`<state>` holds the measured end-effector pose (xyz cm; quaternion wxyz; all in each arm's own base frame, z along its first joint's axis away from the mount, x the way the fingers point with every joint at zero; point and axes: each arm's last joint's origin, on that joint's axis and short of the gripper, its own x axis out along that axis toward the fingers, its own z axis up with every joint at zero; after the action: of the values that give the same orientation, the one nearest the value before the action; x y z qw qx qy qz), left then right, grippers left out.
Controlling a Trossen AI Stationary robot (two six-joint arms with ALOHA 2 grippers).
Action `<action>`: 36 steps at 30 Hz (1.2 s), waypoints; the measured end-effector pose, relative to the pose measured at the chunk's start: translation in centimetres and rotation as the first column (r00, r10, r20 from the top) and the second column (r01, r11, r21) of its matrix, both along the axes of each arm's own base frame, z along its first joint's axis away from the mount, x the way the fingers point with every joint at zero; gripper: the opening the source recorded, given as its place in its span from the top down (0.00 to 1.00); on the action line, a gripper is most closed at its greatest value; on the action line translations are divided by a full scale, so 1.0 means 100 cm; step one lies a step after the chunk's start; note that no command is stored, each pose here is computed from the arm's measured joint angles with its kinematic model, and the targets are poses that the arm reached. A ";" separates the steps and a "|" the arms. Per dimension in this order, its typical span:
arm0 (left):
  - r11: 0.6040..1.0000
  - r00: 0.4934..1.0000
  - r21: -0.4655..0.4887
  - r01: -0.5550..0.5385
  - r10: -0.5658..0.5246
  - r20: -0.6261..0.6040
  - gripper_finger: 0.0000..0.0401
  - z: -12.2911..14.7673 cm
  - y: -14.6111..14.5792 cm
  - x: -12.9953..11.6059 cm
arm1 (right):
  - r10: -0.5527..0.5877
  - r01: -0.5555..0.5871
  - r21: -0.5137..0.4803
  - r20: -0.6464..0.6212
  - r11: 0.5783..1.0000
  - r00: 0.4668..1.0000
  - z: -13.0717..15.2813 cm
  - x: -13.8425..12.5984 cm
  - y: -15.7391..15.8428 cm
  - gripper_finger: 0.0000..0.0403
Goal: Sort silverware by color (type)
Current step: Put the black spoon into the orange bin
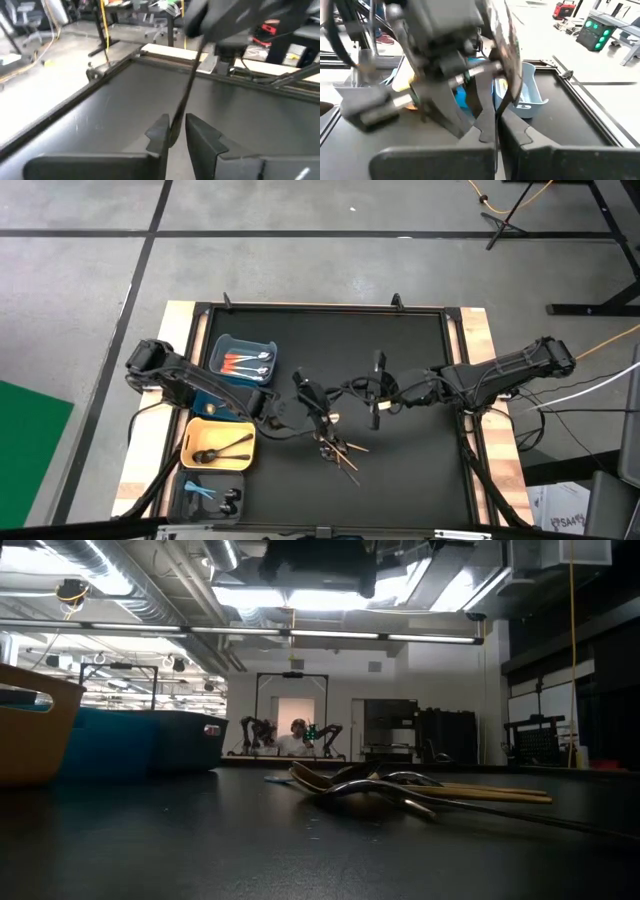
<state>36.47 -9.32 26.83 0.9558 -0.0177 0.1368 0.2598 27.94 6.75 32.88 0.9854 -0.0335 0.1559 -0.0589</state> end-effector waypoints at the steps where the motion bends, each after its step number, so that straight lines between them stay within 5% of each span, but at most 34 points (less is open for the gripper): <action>1: 1.000 1.000 0.009 0.007 -0.007 0.004 0.84 0.004 -0.001 -0.002 | 0.005 -0.005 0.002 0.001 1.000 1.000 0.000 0.000 0.000 1.00; 15: 0.990 0.991 0.030 0.135 -0.135 -0.005 0.82 0.043 -0.030 -0.046 | -0.013 0.013 0.043 0.005 0.999 1.000 -0.001 0.002 -0.002 1.00; 25: 0.977 0.977 0.026 0.212 -0.213 0.014 0.82 0.060 -0.045 -0.069 | 0.043 -0.006 0.280 -0.129 0.960 0.991 -0.026 0.021 -0.027 1.00; 36: 0.951 0.951 -0.056 0.304 -0.299 0.079 0.82 0.097 -0.051 -0.126 | 0.194 -0.159 0.434 -0.037 0.887 0.980 -0.056 0.065 -0.042 1.00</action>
<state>23.87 -14.40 36.57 0.9873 -0.0378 0.1130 0.1053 34.47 2.58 27.32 0.9628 0.1679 0.2005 0.0680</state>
